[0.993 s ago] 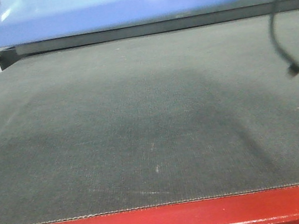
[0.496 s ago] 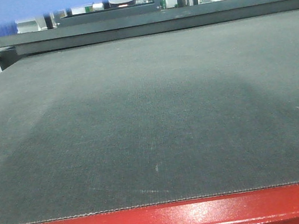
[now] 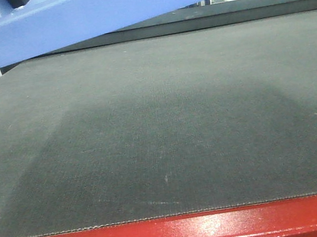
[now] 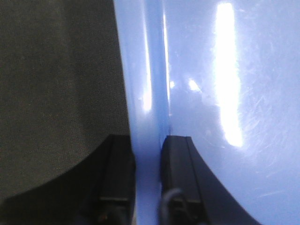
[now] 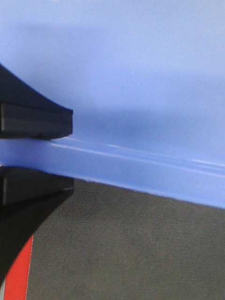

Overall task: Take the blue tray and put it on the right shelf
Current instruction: 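Hold the tray raised with both grippers while turning away from table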

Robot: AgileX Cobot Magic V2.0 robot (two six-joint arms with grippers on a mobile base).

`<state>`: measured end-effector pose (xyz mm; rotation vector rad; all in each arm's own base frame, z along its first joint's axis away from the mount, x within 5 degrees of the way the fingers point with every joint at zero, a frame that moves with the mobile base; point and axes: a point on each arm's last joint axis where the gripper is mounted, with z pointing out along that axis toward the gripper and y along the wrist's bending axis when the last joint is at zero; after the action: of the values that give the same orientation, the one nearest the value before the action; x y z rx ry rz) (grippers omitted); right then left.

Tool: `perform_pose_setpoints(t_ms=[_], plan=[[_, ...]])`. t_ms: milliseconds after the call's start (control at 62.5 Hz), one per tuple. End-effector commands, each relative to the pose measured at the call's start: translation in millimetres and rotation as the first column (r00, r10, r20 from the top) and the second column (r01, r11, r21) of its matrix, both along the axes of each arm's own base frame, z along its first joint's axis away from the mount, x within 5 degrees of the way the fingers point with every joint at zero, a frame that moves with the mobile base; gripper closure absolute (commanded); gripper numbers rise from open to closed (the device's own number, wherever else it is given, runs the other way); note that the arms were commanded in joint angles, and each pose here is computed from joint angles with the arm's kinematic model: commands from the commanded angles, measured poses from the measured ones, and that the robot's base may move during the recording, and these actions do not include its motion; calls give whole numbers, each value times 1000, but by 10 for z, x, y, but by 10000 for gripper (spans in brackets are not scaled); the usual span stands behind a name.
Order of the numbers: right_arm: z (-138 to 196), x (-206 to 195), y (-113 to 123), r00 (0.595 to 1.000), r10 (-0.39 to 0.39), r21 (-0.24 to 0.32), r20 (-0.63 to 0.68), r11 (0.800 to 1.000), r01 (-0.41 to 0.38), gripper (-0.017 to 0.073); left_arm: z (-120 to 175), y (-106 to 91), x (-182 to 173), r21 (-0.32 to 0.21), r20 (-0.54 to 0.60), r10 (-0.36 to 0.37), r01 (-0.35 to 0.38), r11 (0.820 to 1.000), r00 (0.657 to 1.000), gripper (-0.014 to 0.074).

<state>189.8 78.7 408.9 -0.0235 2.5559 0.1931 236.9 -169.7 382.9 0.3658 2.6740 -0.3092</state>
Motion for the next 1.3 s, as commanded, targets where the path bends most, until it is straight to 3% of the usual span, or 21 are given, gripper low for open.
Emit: perform_pose_setpoints(t_ms=[0, 256, 1281], plan=[[151, -33, -25, 995, 23, 4, 95, 1000, -23, 537, 151, 97, -182, 57, -17, -51, 52, 997, 999, 635], [154, -30, -24, 995, 22, 6, 99, 1000, -23, 537, 296, 117, -170, 44, 48, -45, 43, 998, 998, 635], [153, -30, -25, 995, 21, 6, 98, 1000, -22, 537, 247, 85, -133, 52, 30, -46, 44, 998, 999, 642]])
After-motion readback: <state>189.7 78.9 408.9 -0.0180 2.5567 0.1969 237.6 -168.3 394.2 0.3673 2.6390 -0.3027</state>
